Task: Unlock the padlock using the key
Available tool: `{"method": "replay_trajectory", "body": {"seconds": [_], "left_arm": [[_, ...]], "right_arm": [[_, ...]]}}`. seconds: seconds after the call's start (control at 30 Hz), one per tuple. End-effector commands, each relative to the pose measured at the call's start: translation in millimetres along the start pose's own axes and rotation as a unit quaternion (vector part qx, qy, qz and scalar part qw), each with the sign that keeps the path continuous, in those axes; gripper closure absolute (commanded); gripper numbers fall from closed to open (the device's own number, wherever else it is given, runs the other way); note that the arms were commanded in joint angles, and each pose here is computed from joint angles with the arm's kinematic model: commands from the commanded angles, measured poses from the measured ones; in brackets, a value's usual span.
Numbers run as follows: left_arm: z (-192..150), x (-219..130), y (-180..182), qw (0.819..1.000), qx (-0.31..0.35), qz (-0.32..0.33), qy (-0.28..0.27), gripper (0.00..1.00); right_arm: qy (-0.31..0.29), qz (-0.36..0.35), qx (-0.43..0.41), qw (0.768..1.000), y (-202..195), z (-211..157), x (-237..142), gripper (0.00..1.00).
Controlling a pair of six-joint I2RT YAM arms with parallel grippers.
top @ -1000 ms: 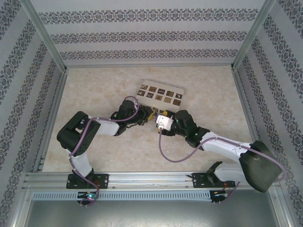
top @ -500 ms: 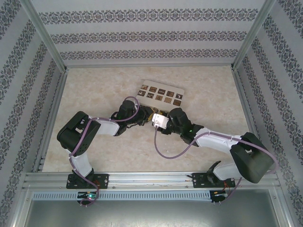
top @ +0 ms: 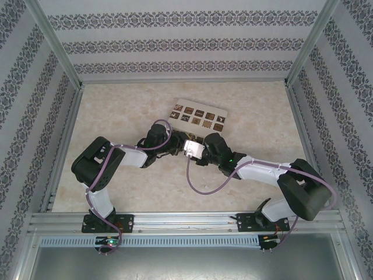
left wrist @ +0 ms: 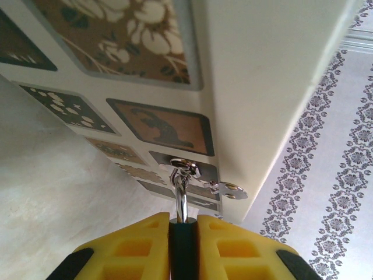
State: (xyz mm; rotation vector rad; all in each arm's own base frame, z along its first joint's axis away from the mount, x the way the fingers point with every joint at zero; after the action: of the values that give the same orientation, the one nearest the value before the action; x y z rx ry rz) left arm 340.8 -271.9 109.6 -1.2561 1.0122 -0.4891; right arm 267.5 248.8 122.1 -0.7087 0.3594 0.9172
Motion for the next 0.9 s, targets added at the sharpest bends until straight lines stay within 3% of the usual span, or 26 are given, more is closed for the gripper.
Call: {"method": "replay_trajectory", "body": {"seconds": [0.0,0.87], "left_arm": [[-5.3,3.2,-29.1,0.998,0.022,-0.054,0.012,0.84],[-7.4,1.0,-28.4,0.998,0.024,-0.058,0.013,0.84]], "right_arm": [[-0.018,-0.016,-0.004,1.0,-6.9,15.7,2.0,0.61],[0.012,-0.059,-0.014,0.998,-18.6,13.3,18.1,0.8]]}}
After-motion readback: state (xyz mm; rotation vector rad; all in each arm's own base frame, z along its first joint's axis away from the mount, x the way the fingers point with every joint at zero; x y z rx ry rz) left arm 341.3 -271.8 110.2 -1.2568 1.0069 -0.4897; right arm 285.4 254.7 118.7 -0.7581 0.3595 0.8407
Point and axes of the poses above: each hand's point on the last joint's axis, 136 mm out from that joint toward the fingers, its own x axis out along the fingers, its own y axis along the line the jaws close on, z = x × y, the point moved 4 cm from there along -x, back along the fingers, and after that the axes turned 6 degrees about x, right-handed, at the moved point
